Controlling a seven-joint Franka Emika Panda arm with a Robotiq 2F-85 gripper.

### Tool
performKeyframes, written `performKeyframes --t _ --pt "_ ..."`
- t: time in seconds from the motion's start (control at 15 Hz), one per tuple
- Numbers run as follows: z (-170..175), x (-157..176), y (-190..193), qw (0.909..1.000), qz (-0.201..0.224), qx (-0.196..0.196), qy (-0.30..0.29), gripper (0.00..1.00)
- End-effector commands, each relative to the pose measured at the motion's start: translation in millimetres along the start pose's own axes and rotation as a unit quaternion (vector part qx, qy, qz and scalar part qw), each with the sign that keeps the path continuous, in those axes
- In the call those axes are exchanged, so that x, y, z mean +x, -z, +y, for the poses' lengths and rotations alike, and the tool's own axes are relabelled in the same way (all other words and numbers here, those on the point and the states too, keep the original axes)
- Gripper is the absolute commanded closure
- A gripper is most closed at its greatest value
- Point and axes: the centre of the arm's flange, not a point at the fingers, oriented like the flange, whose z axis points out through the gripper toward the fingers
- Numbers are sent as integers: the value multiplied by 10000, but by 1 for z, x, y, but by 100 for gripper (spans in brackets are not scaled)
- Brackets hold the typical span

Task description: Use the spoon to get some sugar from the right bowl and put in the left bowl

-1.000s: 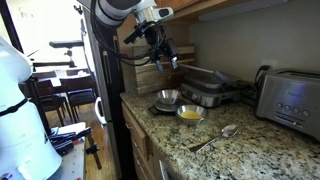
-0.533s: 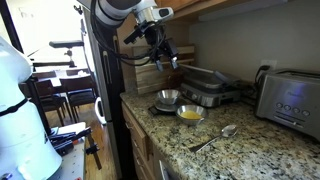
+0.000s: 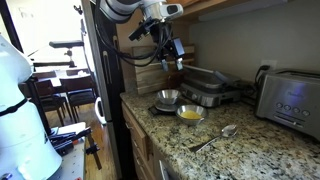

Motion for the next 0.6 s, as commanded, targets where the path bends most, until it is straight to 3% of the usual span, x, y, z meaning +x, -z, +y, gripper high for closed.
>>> performKeyframes --t 0.0,0.2,0.53 --pt "39 23 -10 9989 -321 129 -308 0" --pt "65 34 -27 9970 -375 358 -579 0" --pt "92 39 -58 9962 -554 486 -467 0"
